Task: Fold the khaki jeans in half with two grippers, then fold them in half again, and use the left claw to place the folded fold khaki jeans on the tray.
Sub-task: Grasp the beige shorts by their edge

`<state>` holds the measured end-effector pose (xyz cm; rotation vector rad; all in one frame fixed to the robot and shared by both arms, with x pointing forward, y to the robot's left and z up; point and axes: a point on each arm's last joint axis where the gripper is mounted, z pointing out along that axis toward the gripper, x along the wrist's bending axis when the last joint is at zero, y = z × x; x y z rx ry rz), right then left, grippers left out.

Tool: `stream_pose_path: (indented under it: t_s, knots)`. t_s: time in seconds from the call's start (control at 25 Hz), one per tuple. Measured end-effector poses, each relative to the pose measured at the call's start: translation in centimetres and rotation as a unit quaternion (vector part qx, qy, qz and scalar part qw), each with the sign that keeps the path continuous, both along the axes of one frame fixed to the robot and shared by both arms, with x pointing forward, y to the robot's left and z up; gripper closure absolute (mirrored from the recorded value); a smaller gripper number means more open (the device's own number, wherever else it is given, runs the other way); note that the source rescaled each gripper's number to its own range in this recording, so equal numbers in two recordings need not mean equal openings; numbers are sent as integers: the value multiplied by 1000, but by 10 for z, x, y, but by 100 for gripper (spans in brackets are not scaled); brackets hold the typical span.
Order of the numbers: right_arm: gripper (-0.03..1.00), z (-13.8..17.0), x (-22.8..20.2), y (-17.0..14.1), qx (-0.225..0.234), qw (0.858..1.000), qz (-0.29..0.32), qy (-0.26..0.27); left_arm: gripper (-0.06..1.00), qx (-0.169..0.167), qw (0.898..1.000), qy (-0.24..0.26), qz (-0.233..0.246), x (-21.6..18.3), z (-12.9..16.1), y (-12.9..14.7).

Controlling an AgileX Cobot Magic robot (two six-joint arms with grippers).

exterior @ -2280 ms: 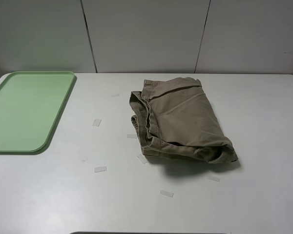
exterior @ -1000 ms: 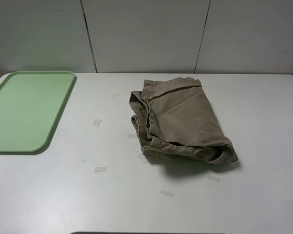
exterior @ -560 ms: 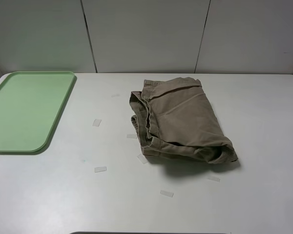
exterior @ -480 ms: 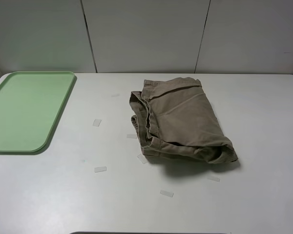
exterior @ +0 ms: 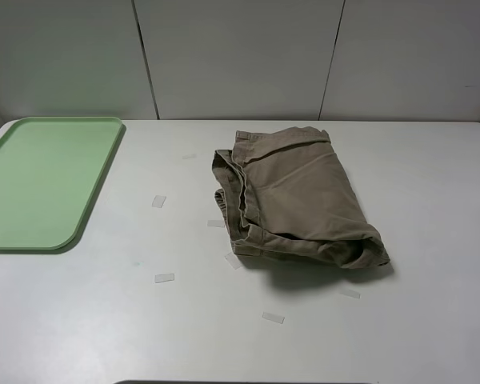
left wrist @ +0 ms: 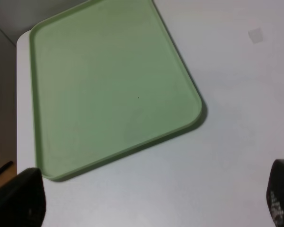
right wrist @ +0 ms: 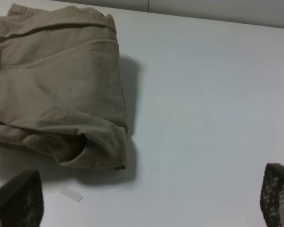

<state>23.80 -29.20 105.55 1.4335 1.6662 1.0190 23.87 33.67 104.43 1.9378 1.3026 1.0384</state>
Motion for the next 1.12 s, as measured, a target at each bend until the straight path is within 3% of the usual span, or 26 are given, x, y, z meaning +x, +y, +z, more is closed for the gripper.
stream_pose_path:
  t_s: [0.24, 0.4, 0.64, 0.88, 1.0, 1.12]
  knots:
    - [-3, 0, 0, 0, 0, 1000, 0, 0, -4, -2, 1000, -1, 1, 0, 0, 0]
    - [-3, 0, 0, 0, 0, 1000, 0, 0, -4, -43, 999, 5, 6, 5, 2, -6]
    - [-3, 0, 0, 0, 0, 1000, 0, 0, -4, -36, 997, 64, -6, 43, 16, -30]
    - [-3, 0, 0, 0, 2, 1000, 1, 0, -4, -52, 995, 76, -39, 92, 38, -62]
    - [-3, 0, 0, 0, 2, 1000, 1, 0, -4, -52, 993, 91, -47, 113, 38, -75]
    - [-3, 0, 0, 0, 2, 1000, 1, 0, -3, -74, 990, 108, -51, 130, 35, -87]
